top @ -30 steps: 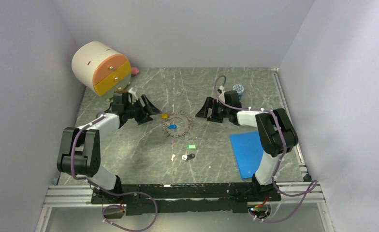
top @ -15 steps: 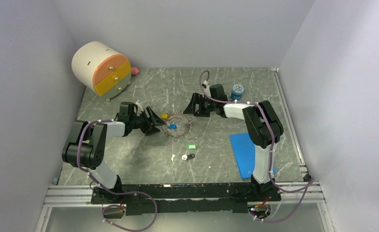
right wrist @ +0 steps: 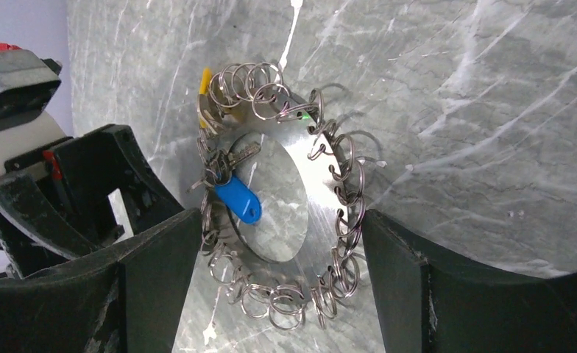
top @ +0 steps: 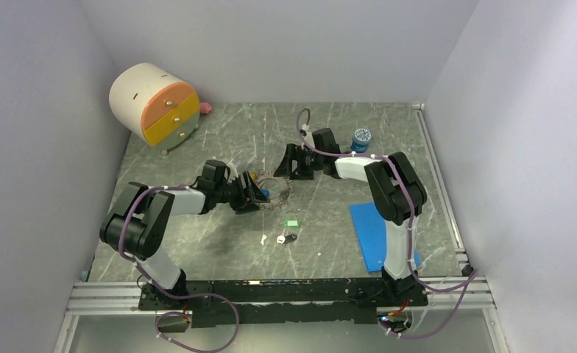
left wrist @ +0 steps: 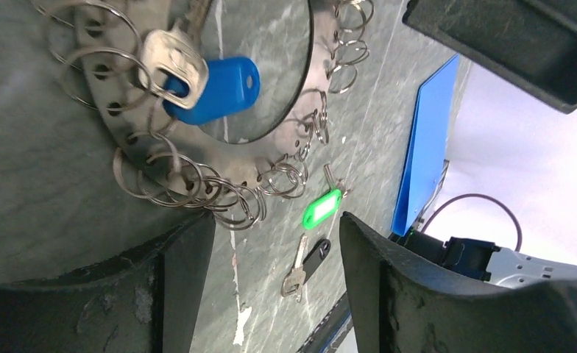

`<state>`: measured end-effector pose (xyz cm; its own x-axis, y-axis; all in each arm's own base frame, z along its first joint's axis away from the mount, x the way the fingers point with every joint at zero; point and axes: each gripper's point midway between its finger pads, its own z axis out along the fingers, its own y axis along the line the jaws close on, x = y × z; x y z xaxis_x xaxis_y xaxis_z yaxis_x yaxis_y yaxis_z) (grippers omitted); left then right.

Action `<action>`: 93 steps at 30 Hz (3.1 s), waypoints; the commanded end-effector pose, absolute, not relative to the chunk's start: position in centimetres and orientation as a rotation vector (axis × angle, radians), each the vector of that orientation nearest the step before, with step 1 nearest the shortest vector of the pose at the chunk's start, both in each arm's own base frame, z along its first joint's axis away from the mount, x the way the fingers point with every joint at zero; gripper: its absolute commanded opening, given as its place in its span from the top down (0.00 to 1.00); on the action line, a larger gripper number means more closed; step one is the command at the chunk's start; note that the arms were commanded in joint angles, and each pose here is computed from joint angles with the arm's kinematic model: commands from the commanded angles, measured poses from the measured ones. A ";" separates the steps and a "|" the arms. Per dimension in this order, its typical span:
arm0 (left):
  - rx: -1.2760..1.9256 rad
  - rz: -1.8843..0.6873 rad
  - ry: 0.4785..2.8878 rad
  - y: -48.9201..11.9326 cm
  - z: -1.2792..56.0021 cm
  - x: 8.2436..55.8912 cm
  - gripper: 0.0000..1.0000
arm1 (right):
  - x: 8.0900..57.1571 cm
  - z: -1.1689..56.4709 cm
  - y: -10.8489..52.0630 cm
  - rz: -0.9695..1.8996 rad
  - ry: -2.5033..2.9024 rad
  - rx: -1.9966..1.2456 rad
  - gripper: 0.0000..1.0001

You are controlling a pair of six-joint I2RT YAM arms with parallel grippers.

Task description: Put the keys on the keyring

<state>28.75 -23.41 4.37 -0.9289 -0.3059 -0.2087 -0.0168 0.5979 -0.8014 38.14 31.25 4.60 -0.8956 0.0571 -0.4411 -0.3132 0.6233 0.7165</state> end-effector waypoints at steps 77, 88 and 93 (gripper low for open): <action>0.004 -1.028 2.224 -21.6 13.1 31.6 0.30 | 32.7 6.5 30.7 0.861 2.418 -0.269 0.40; 0.049 -1.106 2.334 -24.6 11.0 32.8 0.35 | 32.2 7.1 28.9 1.129 2.373 -0.149 0.49; 0.092 -1.133 2.429 -26.7 8.9 33.3 0.40 | 32.1 7.1 28.0 1.127 2.371 -0.120 0.55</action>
